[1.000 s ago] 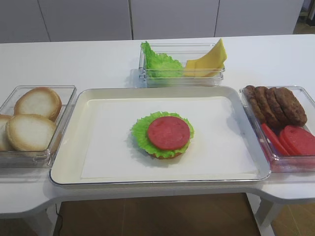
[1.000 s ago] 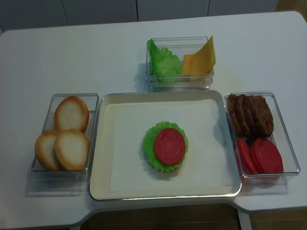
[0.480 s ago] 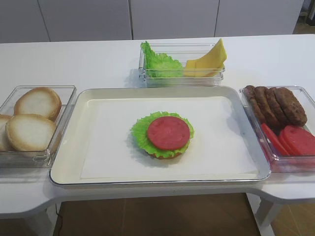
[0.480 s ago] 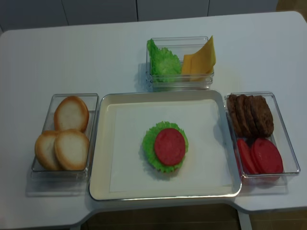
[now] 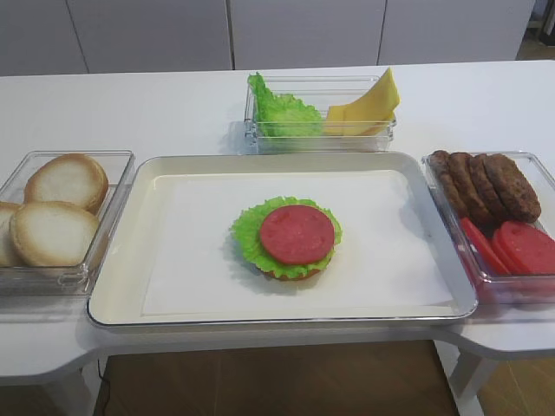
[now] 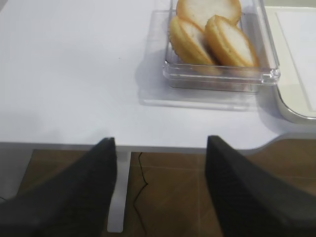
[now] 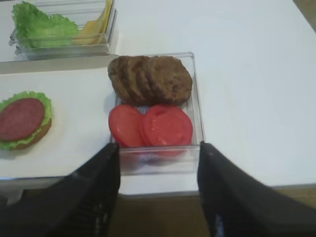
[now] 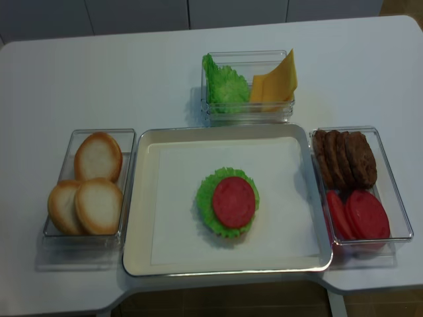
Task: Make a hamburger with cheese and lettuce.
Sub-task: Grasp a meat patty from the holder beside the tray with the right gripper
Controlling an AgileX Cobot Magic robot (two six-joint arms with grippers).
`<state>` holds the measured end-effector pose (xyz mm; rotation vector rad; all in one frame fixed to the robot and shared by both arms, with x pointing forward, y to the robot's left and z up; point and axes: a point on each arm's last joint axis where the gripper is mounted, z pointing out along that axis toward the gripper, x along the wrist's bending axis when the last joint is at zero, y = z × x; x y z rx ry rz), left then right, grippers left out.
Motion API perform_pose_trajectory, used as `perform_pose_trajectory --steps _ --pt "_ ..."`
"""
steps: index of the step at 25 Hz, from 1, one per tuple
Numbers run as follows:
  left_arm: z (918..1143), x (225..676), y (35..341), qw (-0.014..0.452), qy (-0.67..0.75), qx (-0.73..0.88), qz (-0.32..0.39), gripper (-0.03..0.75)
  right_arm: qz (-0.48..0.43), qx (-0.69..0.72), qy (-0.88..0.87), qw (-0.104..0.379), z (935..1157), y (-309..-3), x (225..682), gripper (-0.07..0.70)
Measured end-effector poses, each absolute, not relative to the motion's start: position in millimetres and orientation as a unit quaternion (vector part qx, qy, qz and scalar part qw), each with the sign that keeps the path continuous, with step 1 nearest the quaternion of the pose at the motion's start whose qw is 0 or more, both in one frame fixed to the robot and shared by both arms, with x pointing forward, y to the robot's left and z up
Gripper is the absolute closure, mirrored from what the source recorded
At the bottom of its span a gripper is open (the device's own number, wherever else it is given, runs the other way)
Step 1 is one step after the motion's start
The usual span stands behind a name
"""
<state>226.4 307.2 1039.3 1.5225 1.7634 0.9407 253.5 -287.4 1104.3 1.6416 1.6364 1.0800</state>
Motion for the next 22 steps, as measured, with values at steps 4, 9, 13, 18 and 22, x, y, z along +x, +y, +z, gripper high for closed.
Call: perform_pose_trajectory --steps 4,9,13,18,22 --pt "1039 226 307 0.309 0.667 0.576 0.356 0.288 0.409 0.617 0.61 0.282 1128 -286 283 0.253" --pt "1039 226 307 0.309 0.667 0.576 0.356 0.288 0.4 0.632 0.613 0.253 1145 -283 328 0.253" --pt "1039 226 307 0.309 0.667 0.576 0.356 0.288 0.385 0.645 0.619 0.229 1153 -281 363 0.253" --pt "1039 226 307 0.309 0.667 0.576 0.356 0.288 0.38 0.654 0.621 0.205 1162 -277 403 0.253" --pt "1039 226 307 0.309 0.667 0.576 0.356 0.288 0.366 0.637 0.651 0.19 1166 -263 432 0.253"
